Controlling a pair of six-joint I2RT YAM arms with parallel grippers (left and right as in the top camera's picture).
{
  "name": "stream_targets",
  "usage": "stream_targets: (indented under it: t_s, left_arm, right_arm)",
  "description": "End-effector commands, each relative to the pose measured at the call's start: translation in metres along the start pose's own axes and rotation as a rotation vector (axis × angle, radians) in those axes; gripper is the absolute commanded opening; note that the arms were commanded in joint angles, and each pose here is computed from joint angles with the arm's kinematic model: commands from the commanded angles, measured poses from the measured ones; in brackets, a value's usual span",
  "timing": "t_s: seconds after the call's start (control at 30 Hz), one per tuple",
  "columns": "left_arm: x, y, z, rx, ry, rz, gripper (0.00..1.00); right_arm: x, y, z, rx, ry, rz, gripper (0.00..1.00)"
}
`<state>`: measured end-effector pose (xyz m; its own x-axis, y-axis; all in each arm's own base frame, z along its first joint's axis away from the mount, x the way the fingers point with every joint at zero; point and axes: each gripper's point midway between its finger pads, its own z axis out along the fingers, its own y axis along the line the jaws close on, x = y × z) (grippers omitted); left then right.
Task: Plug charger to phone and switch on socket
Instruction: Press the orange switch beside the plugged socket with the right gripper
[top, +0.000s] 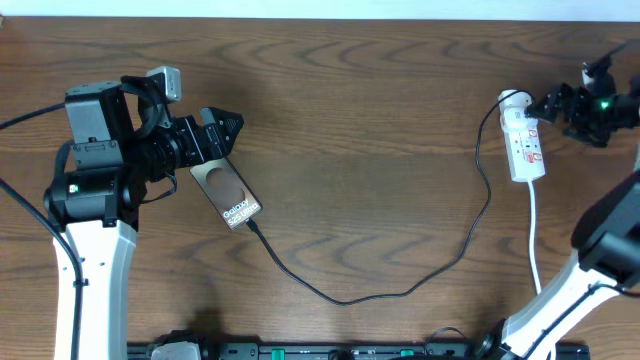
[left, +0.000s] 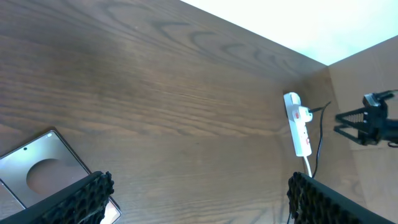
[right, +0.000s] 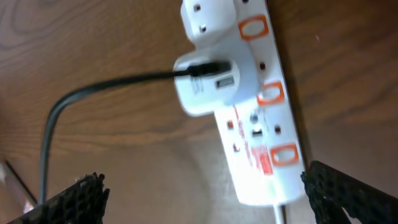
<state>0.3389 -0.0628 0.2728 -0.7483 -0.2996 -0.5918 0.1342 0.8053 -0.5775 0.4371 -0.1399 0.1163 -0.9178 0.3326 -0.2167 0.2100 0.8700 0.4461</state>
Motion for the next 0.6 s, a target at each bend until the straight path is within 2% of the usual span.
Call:
stream_targets:
  t_s: [0.0,0.3,0.57]
  left_arm:
    - [0.000,0.004,0.000,-0.023,-0.004,0.026,0.92]
    - [-0.001,0.006,0.000,-0.035,-0.008,0.026,0.92]
    - [-0.001,0.006,0.001,-0.036,-0.007,0.026,0.92]
  right_arm:
    - [-0.011,-0.006,0.012,0.002,0.012,-0.035,0.99]
    - [-0.014,-0.020,0.041,-0.020,0.102,-0.090,0.99]
    - [-0.008,-0.005,0.065,-0.063,0.151,-0.229,0.99]
